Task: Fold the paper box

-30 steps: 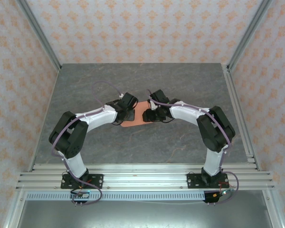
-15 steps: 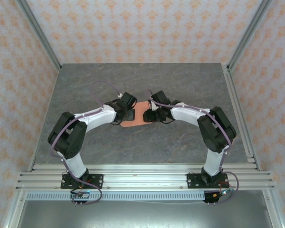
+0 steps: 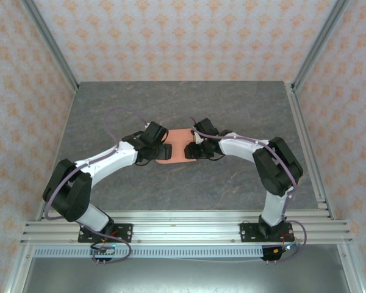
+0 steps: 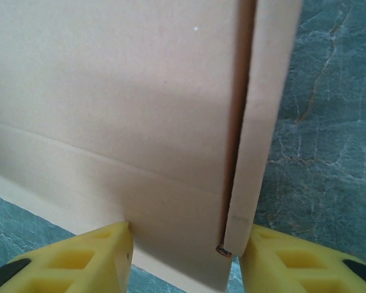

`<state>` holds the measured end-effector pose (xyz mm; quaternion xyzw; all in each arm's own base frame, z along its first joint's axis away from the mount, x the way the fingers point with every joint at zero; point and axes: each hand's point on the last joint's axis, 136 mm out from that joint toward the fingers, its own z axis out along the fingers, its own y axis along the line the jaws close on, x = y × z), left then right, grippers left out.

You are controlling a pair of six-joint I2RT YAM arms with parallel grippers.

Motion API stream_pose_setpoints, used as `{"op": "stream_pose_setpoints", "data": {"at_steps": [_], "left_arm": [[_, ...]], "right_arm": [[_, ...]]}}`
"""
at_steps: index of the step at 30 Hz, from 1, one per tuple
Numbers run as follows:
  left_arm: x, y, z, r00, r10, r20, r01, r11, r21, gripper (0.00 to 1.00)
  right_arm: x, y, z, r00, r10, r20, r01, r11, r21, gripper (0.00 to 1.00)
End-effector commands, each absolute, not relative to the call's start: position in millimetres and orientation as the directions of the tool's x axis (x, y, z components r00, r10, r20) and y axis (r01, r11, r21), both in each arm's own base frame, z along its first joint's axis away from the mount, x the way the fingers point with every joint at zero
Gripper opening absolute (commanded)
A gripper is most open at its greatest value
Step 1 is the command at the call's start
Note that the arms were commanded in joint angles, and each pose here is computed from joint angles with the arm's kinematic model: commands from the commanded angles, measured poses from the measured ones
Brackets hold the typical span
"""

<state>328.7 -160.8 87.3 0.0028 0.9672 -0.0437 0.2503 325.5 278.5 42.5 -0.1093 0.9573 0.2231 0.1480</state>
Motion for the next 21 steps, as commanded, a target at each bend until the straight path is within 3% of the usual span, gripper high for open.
{"op": "stream_pose_setpoints", "data": {"at_steps": [1,4,12,18,21], "left_arm": [[333,-164,84,-0.881,0.008,-0.473,0.043,0.997,-0.064,0.8],[350,-167,85,-0.876,0.004,-0.482,0.033,0.998,-0.052,0.74],[396,-174,78,-0.88,0.035,-0.473,0.027,0.999,0.023,0.73],[405,-173,74,-0.89,0.033,-0.454,0.023,0.999,0.029,0.6],[401,-172,76,-0.893,0.04,-0.448,0.027,0.999,0.035,0.6]], "right_arm": [[324,265,43,-0.934,-0.15,-0.324,-0.259,0.908,0.329,0.52],[329,261,51,-0.924,-0.149,-0.352,-0.263,0.916,0.301,0.54],[332,264,66,-0.911,-0.116,-0.395,-0.26,0.907,0.333,0.54],[333,263,66,-0.907,-0.105,-0.407,-0.254,0.909,0.332,0.53],[335,264,64,-0.91,-0.1,-0.402,-0.245,0.912,0.329,0.53]]}}
